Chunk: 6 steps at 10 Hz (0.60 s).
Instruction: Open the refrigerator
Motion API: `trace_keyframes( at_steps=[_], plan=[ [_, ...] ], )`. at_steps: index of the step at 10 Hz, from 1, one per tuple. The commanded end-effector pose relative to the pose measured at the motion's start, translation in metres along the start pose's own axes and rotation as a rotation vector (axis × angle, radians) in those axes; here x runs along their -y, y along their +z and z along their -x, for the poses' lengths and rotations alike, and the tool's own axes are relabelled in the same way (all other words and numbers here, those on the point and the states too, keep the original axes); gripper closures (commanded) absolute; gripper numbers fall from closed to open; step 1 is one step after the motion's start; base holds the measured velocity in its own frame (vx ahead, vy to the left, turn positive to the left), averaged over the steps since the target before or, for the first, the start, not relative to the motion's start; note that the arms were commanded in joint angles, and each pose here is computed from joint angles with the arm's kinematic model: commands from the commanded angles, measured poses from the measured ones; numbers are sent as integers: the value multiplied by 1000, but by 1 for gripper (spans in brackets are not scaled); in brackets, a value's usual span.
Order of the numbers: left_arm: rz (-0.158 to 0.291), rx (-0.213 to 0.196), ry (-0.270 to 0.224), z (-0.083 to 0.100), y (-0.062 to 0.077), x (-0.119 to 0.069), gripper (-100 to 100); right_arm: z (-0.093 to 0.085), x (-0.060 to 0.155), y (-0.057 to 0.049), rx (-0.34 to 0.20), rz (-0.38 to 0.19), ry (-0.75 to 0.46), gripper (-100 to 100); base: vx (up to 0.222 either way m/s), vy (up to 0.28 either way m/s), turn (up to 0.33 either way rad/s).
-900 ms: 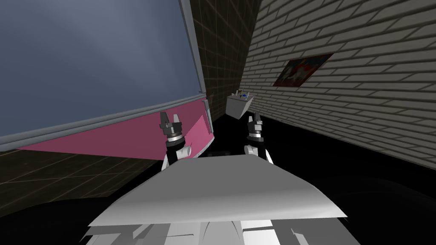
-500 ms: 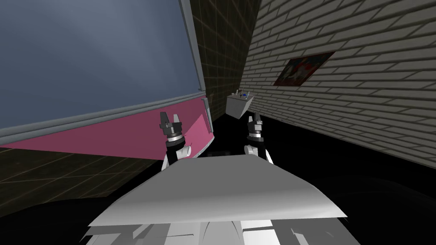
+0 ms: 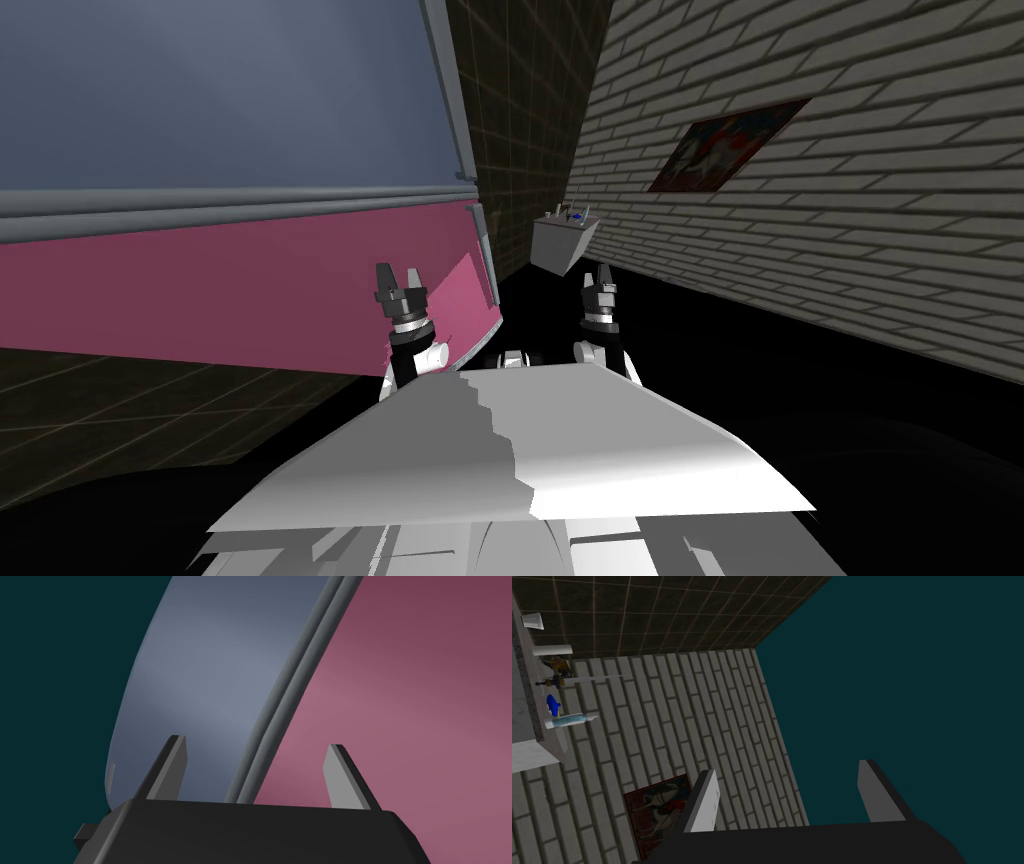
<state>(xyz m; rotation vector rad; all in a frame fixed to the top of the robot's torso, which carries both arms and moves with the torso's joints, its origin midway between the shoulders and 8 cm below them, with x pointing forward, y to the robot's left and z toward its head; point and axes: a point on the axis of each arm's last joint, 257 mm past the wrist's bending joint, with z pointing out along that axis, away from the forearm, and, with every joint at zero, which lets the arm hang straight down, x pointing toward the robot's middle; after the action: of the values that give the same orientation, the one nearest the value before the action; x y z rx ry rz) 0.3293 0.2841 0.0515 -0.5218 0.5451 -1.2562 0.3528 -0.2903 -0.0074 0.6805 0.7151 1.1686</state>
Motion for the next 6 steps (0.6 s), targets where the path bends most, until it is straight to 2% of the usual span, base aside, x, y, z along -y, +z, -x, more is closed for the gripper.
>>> trace_keyframes(
  at_steps=[1, 4, 6],
  plan=[
    [-7, -38, 14, -4, 4, 2, -100, 0, 0, 0, 0, 0, 0, 0, 21, -14, 18],
    [-17, -97, 45, -8, 18, 5, -100, 0, 0, 0, 0, -1, 0, 0, 45, -45, 31],
    [-19, -114, 66, -7, 32, 6, -100, 0, 0, 0, 0, -1, 0, 0, 82, -69, 58]
  ],
)
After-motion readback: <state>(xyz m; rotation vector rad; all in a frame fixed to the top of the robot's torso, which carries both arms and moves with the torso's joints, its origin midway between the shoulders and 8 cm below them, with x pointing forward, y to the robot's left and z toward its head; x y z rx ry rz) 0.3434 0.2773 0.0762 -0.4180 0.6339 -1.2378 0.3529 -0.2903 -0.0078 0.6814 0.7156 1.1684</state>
